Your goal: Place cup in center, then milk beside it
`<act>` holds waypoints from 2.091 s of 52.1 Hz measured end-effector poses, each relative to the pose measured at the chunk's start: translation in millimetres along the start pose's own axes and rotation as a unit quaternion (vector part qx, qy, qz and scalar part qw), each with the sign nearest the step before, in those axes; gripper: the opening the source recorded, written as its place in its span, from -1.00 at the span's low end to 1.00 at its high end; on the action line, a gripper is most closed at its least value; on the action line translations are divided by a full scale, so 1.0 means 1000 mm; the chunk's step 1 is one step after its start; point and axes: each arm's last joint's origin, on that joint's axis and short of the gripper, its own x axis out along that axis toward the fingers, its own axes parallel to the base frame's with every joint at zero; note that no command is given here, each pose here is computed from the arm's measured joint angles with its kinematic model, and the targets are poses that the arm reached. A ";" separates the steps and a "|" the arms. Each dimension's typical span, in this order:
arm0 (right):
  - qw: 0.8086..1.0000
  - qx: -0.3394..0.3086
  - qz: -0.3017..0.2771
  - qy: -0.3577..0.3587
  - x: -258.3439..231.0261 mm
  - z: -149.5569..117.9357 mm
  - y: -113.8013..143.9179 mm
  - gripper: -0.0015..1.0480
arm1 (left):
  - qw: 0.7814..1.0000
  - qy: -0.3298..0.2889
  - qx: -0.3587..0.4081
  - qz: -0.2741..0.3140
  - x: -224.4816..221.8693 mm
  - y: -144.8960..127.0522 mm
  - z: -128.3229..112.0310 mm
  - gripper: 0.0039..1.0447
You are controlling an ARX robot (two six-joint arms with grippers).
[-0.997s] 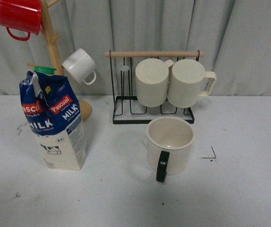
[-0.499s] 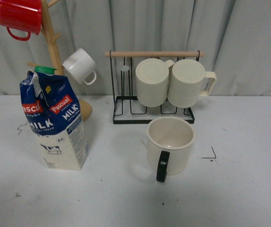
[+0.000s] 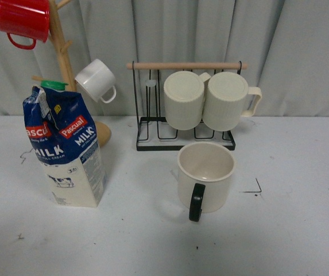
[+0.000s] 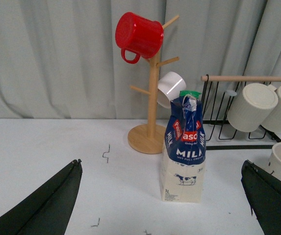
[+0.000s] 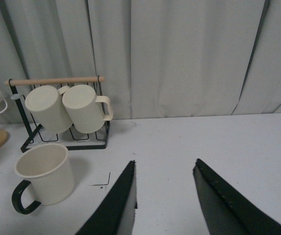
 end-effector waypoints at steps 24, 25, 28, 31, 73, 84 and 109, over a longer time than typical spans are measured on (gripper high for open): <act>1.000 0.000 0.000 0.000 0.000 0.000 0.000 0.86 | 0.992 0.114 -0.048 -0.028 0.045 0.011 0.063 0.88; 1.000 0.000 0.000 0.000 0.000 0.000 0.000 0.87 | 0.992 0.115 -0.045 -0.038 0.055 0.009 0.062 0.88; 1.000 0.000 0.000 0.000 0.000 0.000 0.000 0.87 | 0.991 0.115 -0.040 -0.059 0.073 0.004 0.064 0.88; 1.000 0.000 0.000 0.000 0.000 0.000 0.000 0.87 | 0.991 0.105 -0.030 -0.078 0.093 -0.002 0.069 0.88; 1.000 0.000 0.000 0.000 0.000 0.000 0.000 0.87 | 0.966 0.213 0.009 -0.144 0.236 -0.015 0.032 0.88; 1.000 0.000 0.000 0.000 0.000 0.000 0.000 0.87 | 0.961 0.231 0.008 -0.152 0.241 -0.024 0.025 0.88; 1.000 0.000 0.000 0.000 0.000 0.000 0.000 0.87 | 0.951 0.282 0.038 -0.118 0.257 -0.039 0.003 0.55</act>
